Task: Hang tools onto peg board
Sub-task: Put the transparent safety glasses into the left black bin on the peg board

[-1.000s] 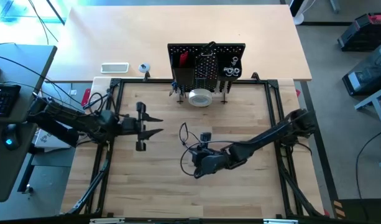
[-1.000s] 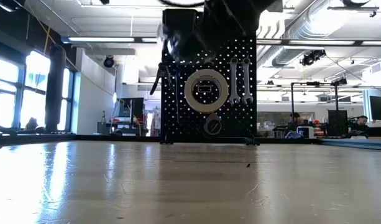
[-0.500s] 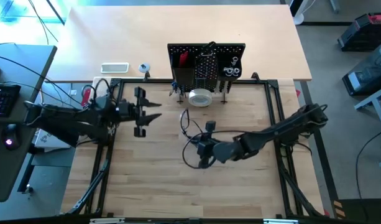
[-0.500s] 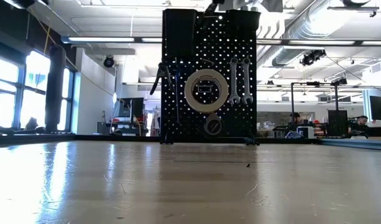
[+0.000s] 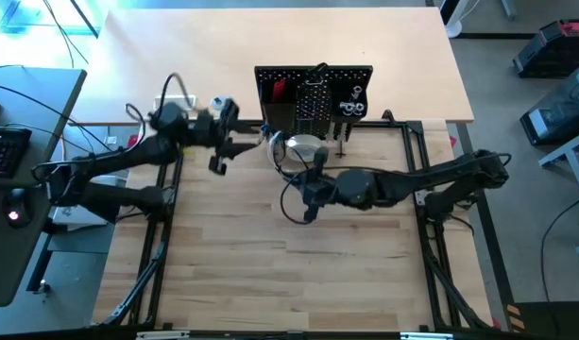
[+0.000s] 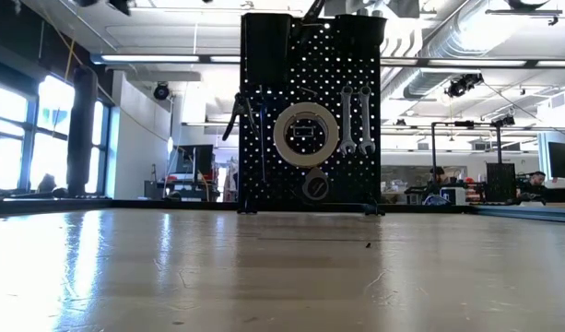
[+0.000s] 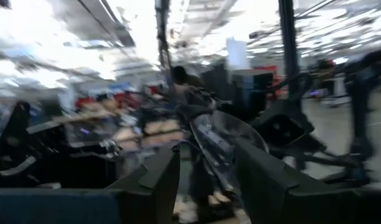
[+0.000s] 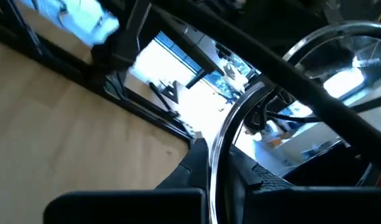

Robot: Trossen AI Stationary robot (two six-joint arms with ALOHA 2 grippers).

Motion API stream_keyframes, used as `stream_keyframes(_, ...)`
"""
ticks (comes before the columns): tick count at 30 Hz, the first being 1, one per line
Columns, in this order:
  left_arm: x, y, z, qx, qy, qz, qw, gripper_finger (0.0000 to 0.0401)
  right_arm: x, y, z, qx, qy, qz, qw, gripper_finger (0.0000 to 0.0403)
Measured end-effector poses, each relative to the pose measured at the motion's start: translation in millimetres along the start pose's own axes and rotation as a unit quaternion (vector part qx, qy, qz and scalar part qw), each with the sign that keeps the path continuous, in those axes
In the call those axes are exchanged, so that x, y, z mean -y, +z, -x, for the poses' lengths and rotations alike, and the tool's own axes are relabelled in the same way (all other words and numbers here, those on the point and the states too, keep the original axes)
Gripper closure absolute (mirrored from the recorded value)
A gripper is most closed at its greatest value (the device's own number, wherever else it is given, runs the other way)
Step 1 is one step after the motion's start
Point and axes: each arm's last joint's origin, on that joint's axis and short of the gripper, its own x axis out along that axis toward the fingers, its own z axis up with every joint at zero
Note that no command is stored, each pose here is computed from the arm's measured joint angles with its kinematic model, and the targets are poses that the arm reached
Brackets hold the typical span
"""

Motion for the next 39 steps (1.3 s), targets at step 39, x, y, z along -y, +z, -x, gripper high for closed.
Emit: stream_keyframes(39, -84.4, 23.7, -41.4, -0.053, -0.223, 0.182, 0.956, 0.0236, 66.8, -8.6, -16.7, 0.018, -0.027, 0.219, 0.975, 0.0395)
